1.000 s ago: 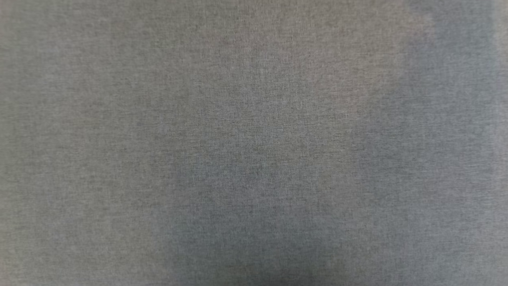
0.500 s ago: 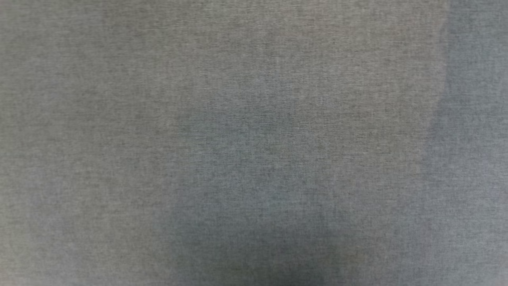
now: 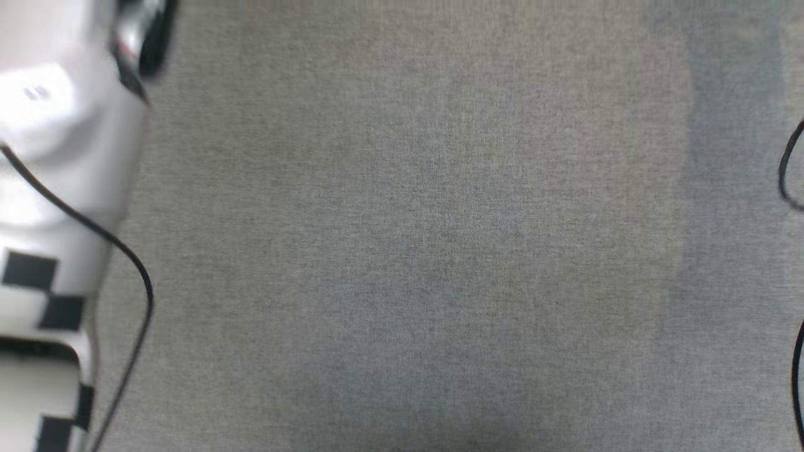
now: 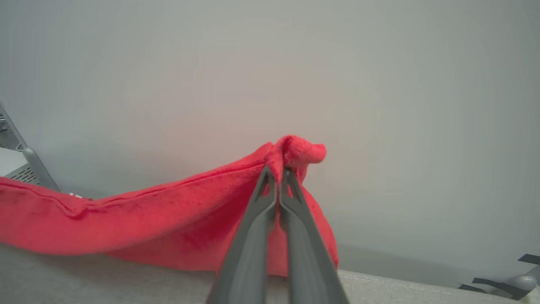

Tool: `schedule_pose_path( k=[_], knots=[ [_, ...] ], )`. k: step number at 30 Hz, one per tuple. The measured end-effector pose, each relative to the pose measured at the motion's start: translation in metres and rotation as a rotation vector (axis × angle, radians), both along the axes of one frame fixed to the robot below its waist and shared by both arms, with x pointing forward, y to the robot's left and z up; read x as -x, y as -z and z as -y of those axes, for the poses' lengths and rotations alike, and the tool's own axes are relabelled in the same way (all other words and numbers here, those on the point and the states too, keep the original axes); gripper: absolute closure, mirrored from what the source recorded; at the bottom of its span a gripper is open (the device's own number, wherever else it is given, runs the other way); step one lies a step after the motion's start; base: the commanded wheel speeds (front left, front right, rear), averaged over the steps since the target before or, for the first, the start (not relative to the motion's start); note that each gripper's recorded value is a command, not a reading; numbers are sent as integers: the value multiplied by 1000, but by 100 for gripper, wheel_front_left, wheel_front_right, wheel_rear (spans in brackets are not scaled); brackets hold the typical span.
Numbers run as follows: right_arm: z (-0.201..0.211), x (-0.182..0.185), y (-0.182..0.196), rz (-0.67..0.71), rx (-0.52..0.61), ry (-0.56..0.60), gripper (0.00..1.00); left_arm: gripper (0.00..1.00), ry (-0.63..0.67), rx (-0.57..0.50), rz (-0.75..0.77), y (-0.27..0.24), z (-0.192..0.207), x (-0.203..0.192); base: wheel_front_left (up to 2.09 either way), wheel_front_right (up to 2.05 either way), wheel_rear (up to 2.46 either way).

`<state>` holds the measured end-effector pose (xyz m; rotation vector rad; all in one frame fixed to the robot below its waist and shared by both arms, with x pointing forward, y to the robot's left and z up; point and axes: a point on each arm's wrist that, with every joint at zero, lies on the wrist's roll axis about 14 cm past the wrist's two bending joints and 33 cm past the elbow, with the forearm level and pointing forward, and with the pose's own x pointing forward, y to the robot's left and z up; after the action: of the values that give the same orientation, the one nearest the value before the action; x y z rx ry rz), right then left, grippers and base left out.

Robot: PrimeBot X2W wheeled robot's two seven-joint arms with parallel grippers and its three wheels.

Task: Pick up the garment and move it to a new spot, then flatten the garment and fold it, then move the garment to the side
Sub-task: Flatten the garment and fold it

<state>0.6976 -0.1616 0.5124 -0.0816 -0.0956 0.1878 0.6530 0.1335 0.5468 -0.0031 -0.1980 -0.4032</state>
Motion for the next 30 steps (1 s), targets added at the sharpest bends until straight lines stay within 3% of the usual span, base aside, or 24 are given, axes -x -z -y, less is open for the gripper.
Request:
schedule_pose_path(
  k=[17, 30],
  knots=[
    [13, 136, 60, -257, -114, 15, 100, 100, -23, 73, -368, 88, -11, 164, 0, 0, 0],
    [11, 223, 76, -408, -196, -2, 100, 100, -14, 68, -474, 103, -24, 264, 0, 0, 0]
  ],
)
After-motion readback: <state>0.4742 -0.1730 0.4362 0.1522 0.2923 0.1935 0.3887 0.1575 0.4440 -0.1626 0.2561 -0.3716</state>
